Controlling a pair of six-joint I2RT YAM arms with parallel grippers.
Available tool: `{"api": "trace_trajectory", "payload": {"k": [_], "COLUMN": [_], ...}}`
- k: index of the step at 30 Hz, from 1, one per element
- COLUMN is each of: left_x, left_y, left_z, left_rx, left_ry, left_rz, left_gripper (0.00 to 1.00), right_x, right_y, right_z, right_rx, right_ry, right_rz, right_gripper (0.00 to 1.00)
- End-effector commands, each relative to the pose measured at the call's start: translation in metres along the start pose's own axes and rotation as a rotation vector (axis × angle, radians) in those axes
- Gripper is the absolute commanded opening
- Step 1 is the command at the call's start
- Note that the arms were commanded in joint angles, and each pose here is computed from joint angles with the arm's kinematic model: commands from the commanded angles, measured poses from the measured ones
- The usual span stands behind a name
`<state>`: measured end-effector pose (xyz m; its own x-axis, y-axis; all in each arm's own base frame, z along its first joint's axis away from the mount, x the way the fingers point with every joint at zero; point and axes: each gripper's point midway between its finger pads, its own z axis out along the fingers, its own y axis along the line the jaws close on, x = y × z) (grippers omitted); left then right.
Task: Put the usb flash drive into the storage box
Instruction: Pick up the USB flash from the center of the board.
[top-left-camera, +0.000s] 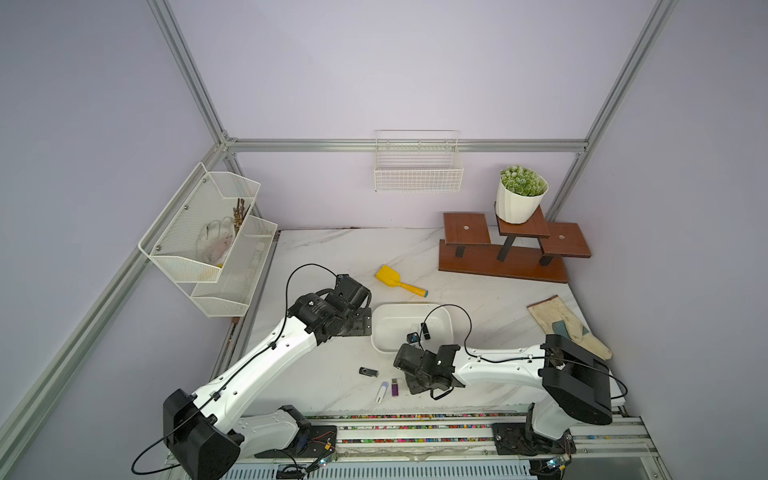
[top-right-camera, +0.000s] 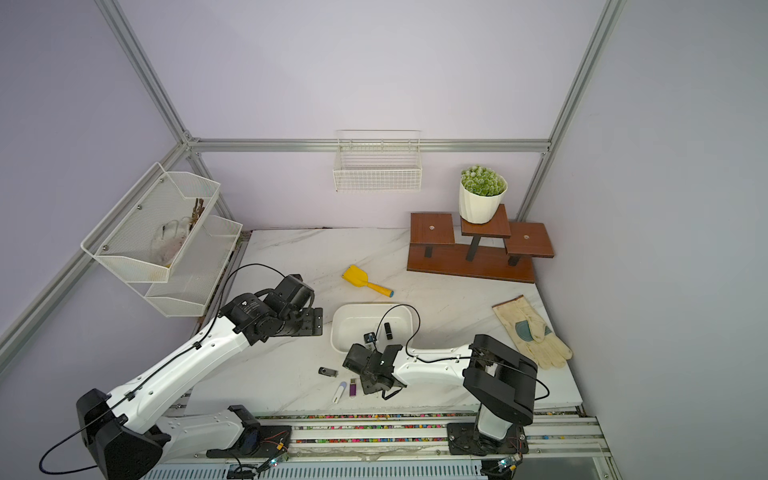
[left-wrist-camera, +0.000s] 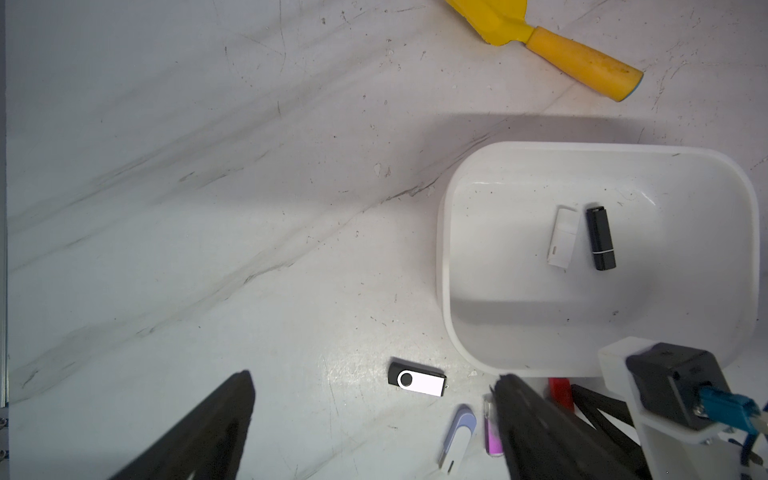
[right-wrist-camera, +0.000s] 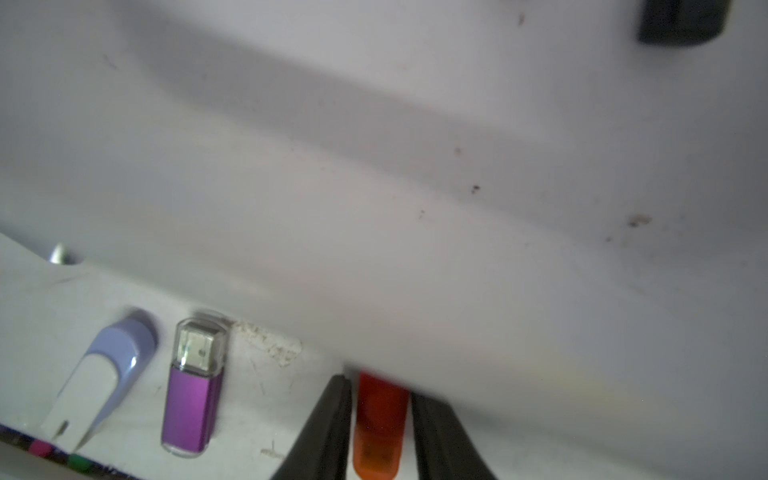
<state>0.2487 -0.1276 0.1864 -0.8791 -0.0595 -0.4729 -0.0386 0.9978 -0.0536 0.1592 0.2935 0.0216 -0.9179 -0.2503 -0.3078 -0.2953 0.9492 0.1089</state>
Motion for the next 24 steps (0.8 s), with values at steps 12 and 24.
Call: {"api": "trace_trajectory", "payload": {"k": [12,24], "left_x": [0.023,0.046], "left_y": [-0.006,-0.008], "left_z": [-0.002,0.007], "left_rx": [0.055,0.072], "left_ry": [0.043,0.082], "left_rz": [-0.020,-0.052], "left_gripper": [0.92,0.92], "right_x": [0.008,-0.070], "right_y": [-0.003,0.008], "right_z": [-0.022,-0.128], "right_rx": [0.009,-0.046], "right_ry": [0.007,-0.260], "right_rz": [-0.027,0.005], "right_gripper": [0.00,0.00]}}
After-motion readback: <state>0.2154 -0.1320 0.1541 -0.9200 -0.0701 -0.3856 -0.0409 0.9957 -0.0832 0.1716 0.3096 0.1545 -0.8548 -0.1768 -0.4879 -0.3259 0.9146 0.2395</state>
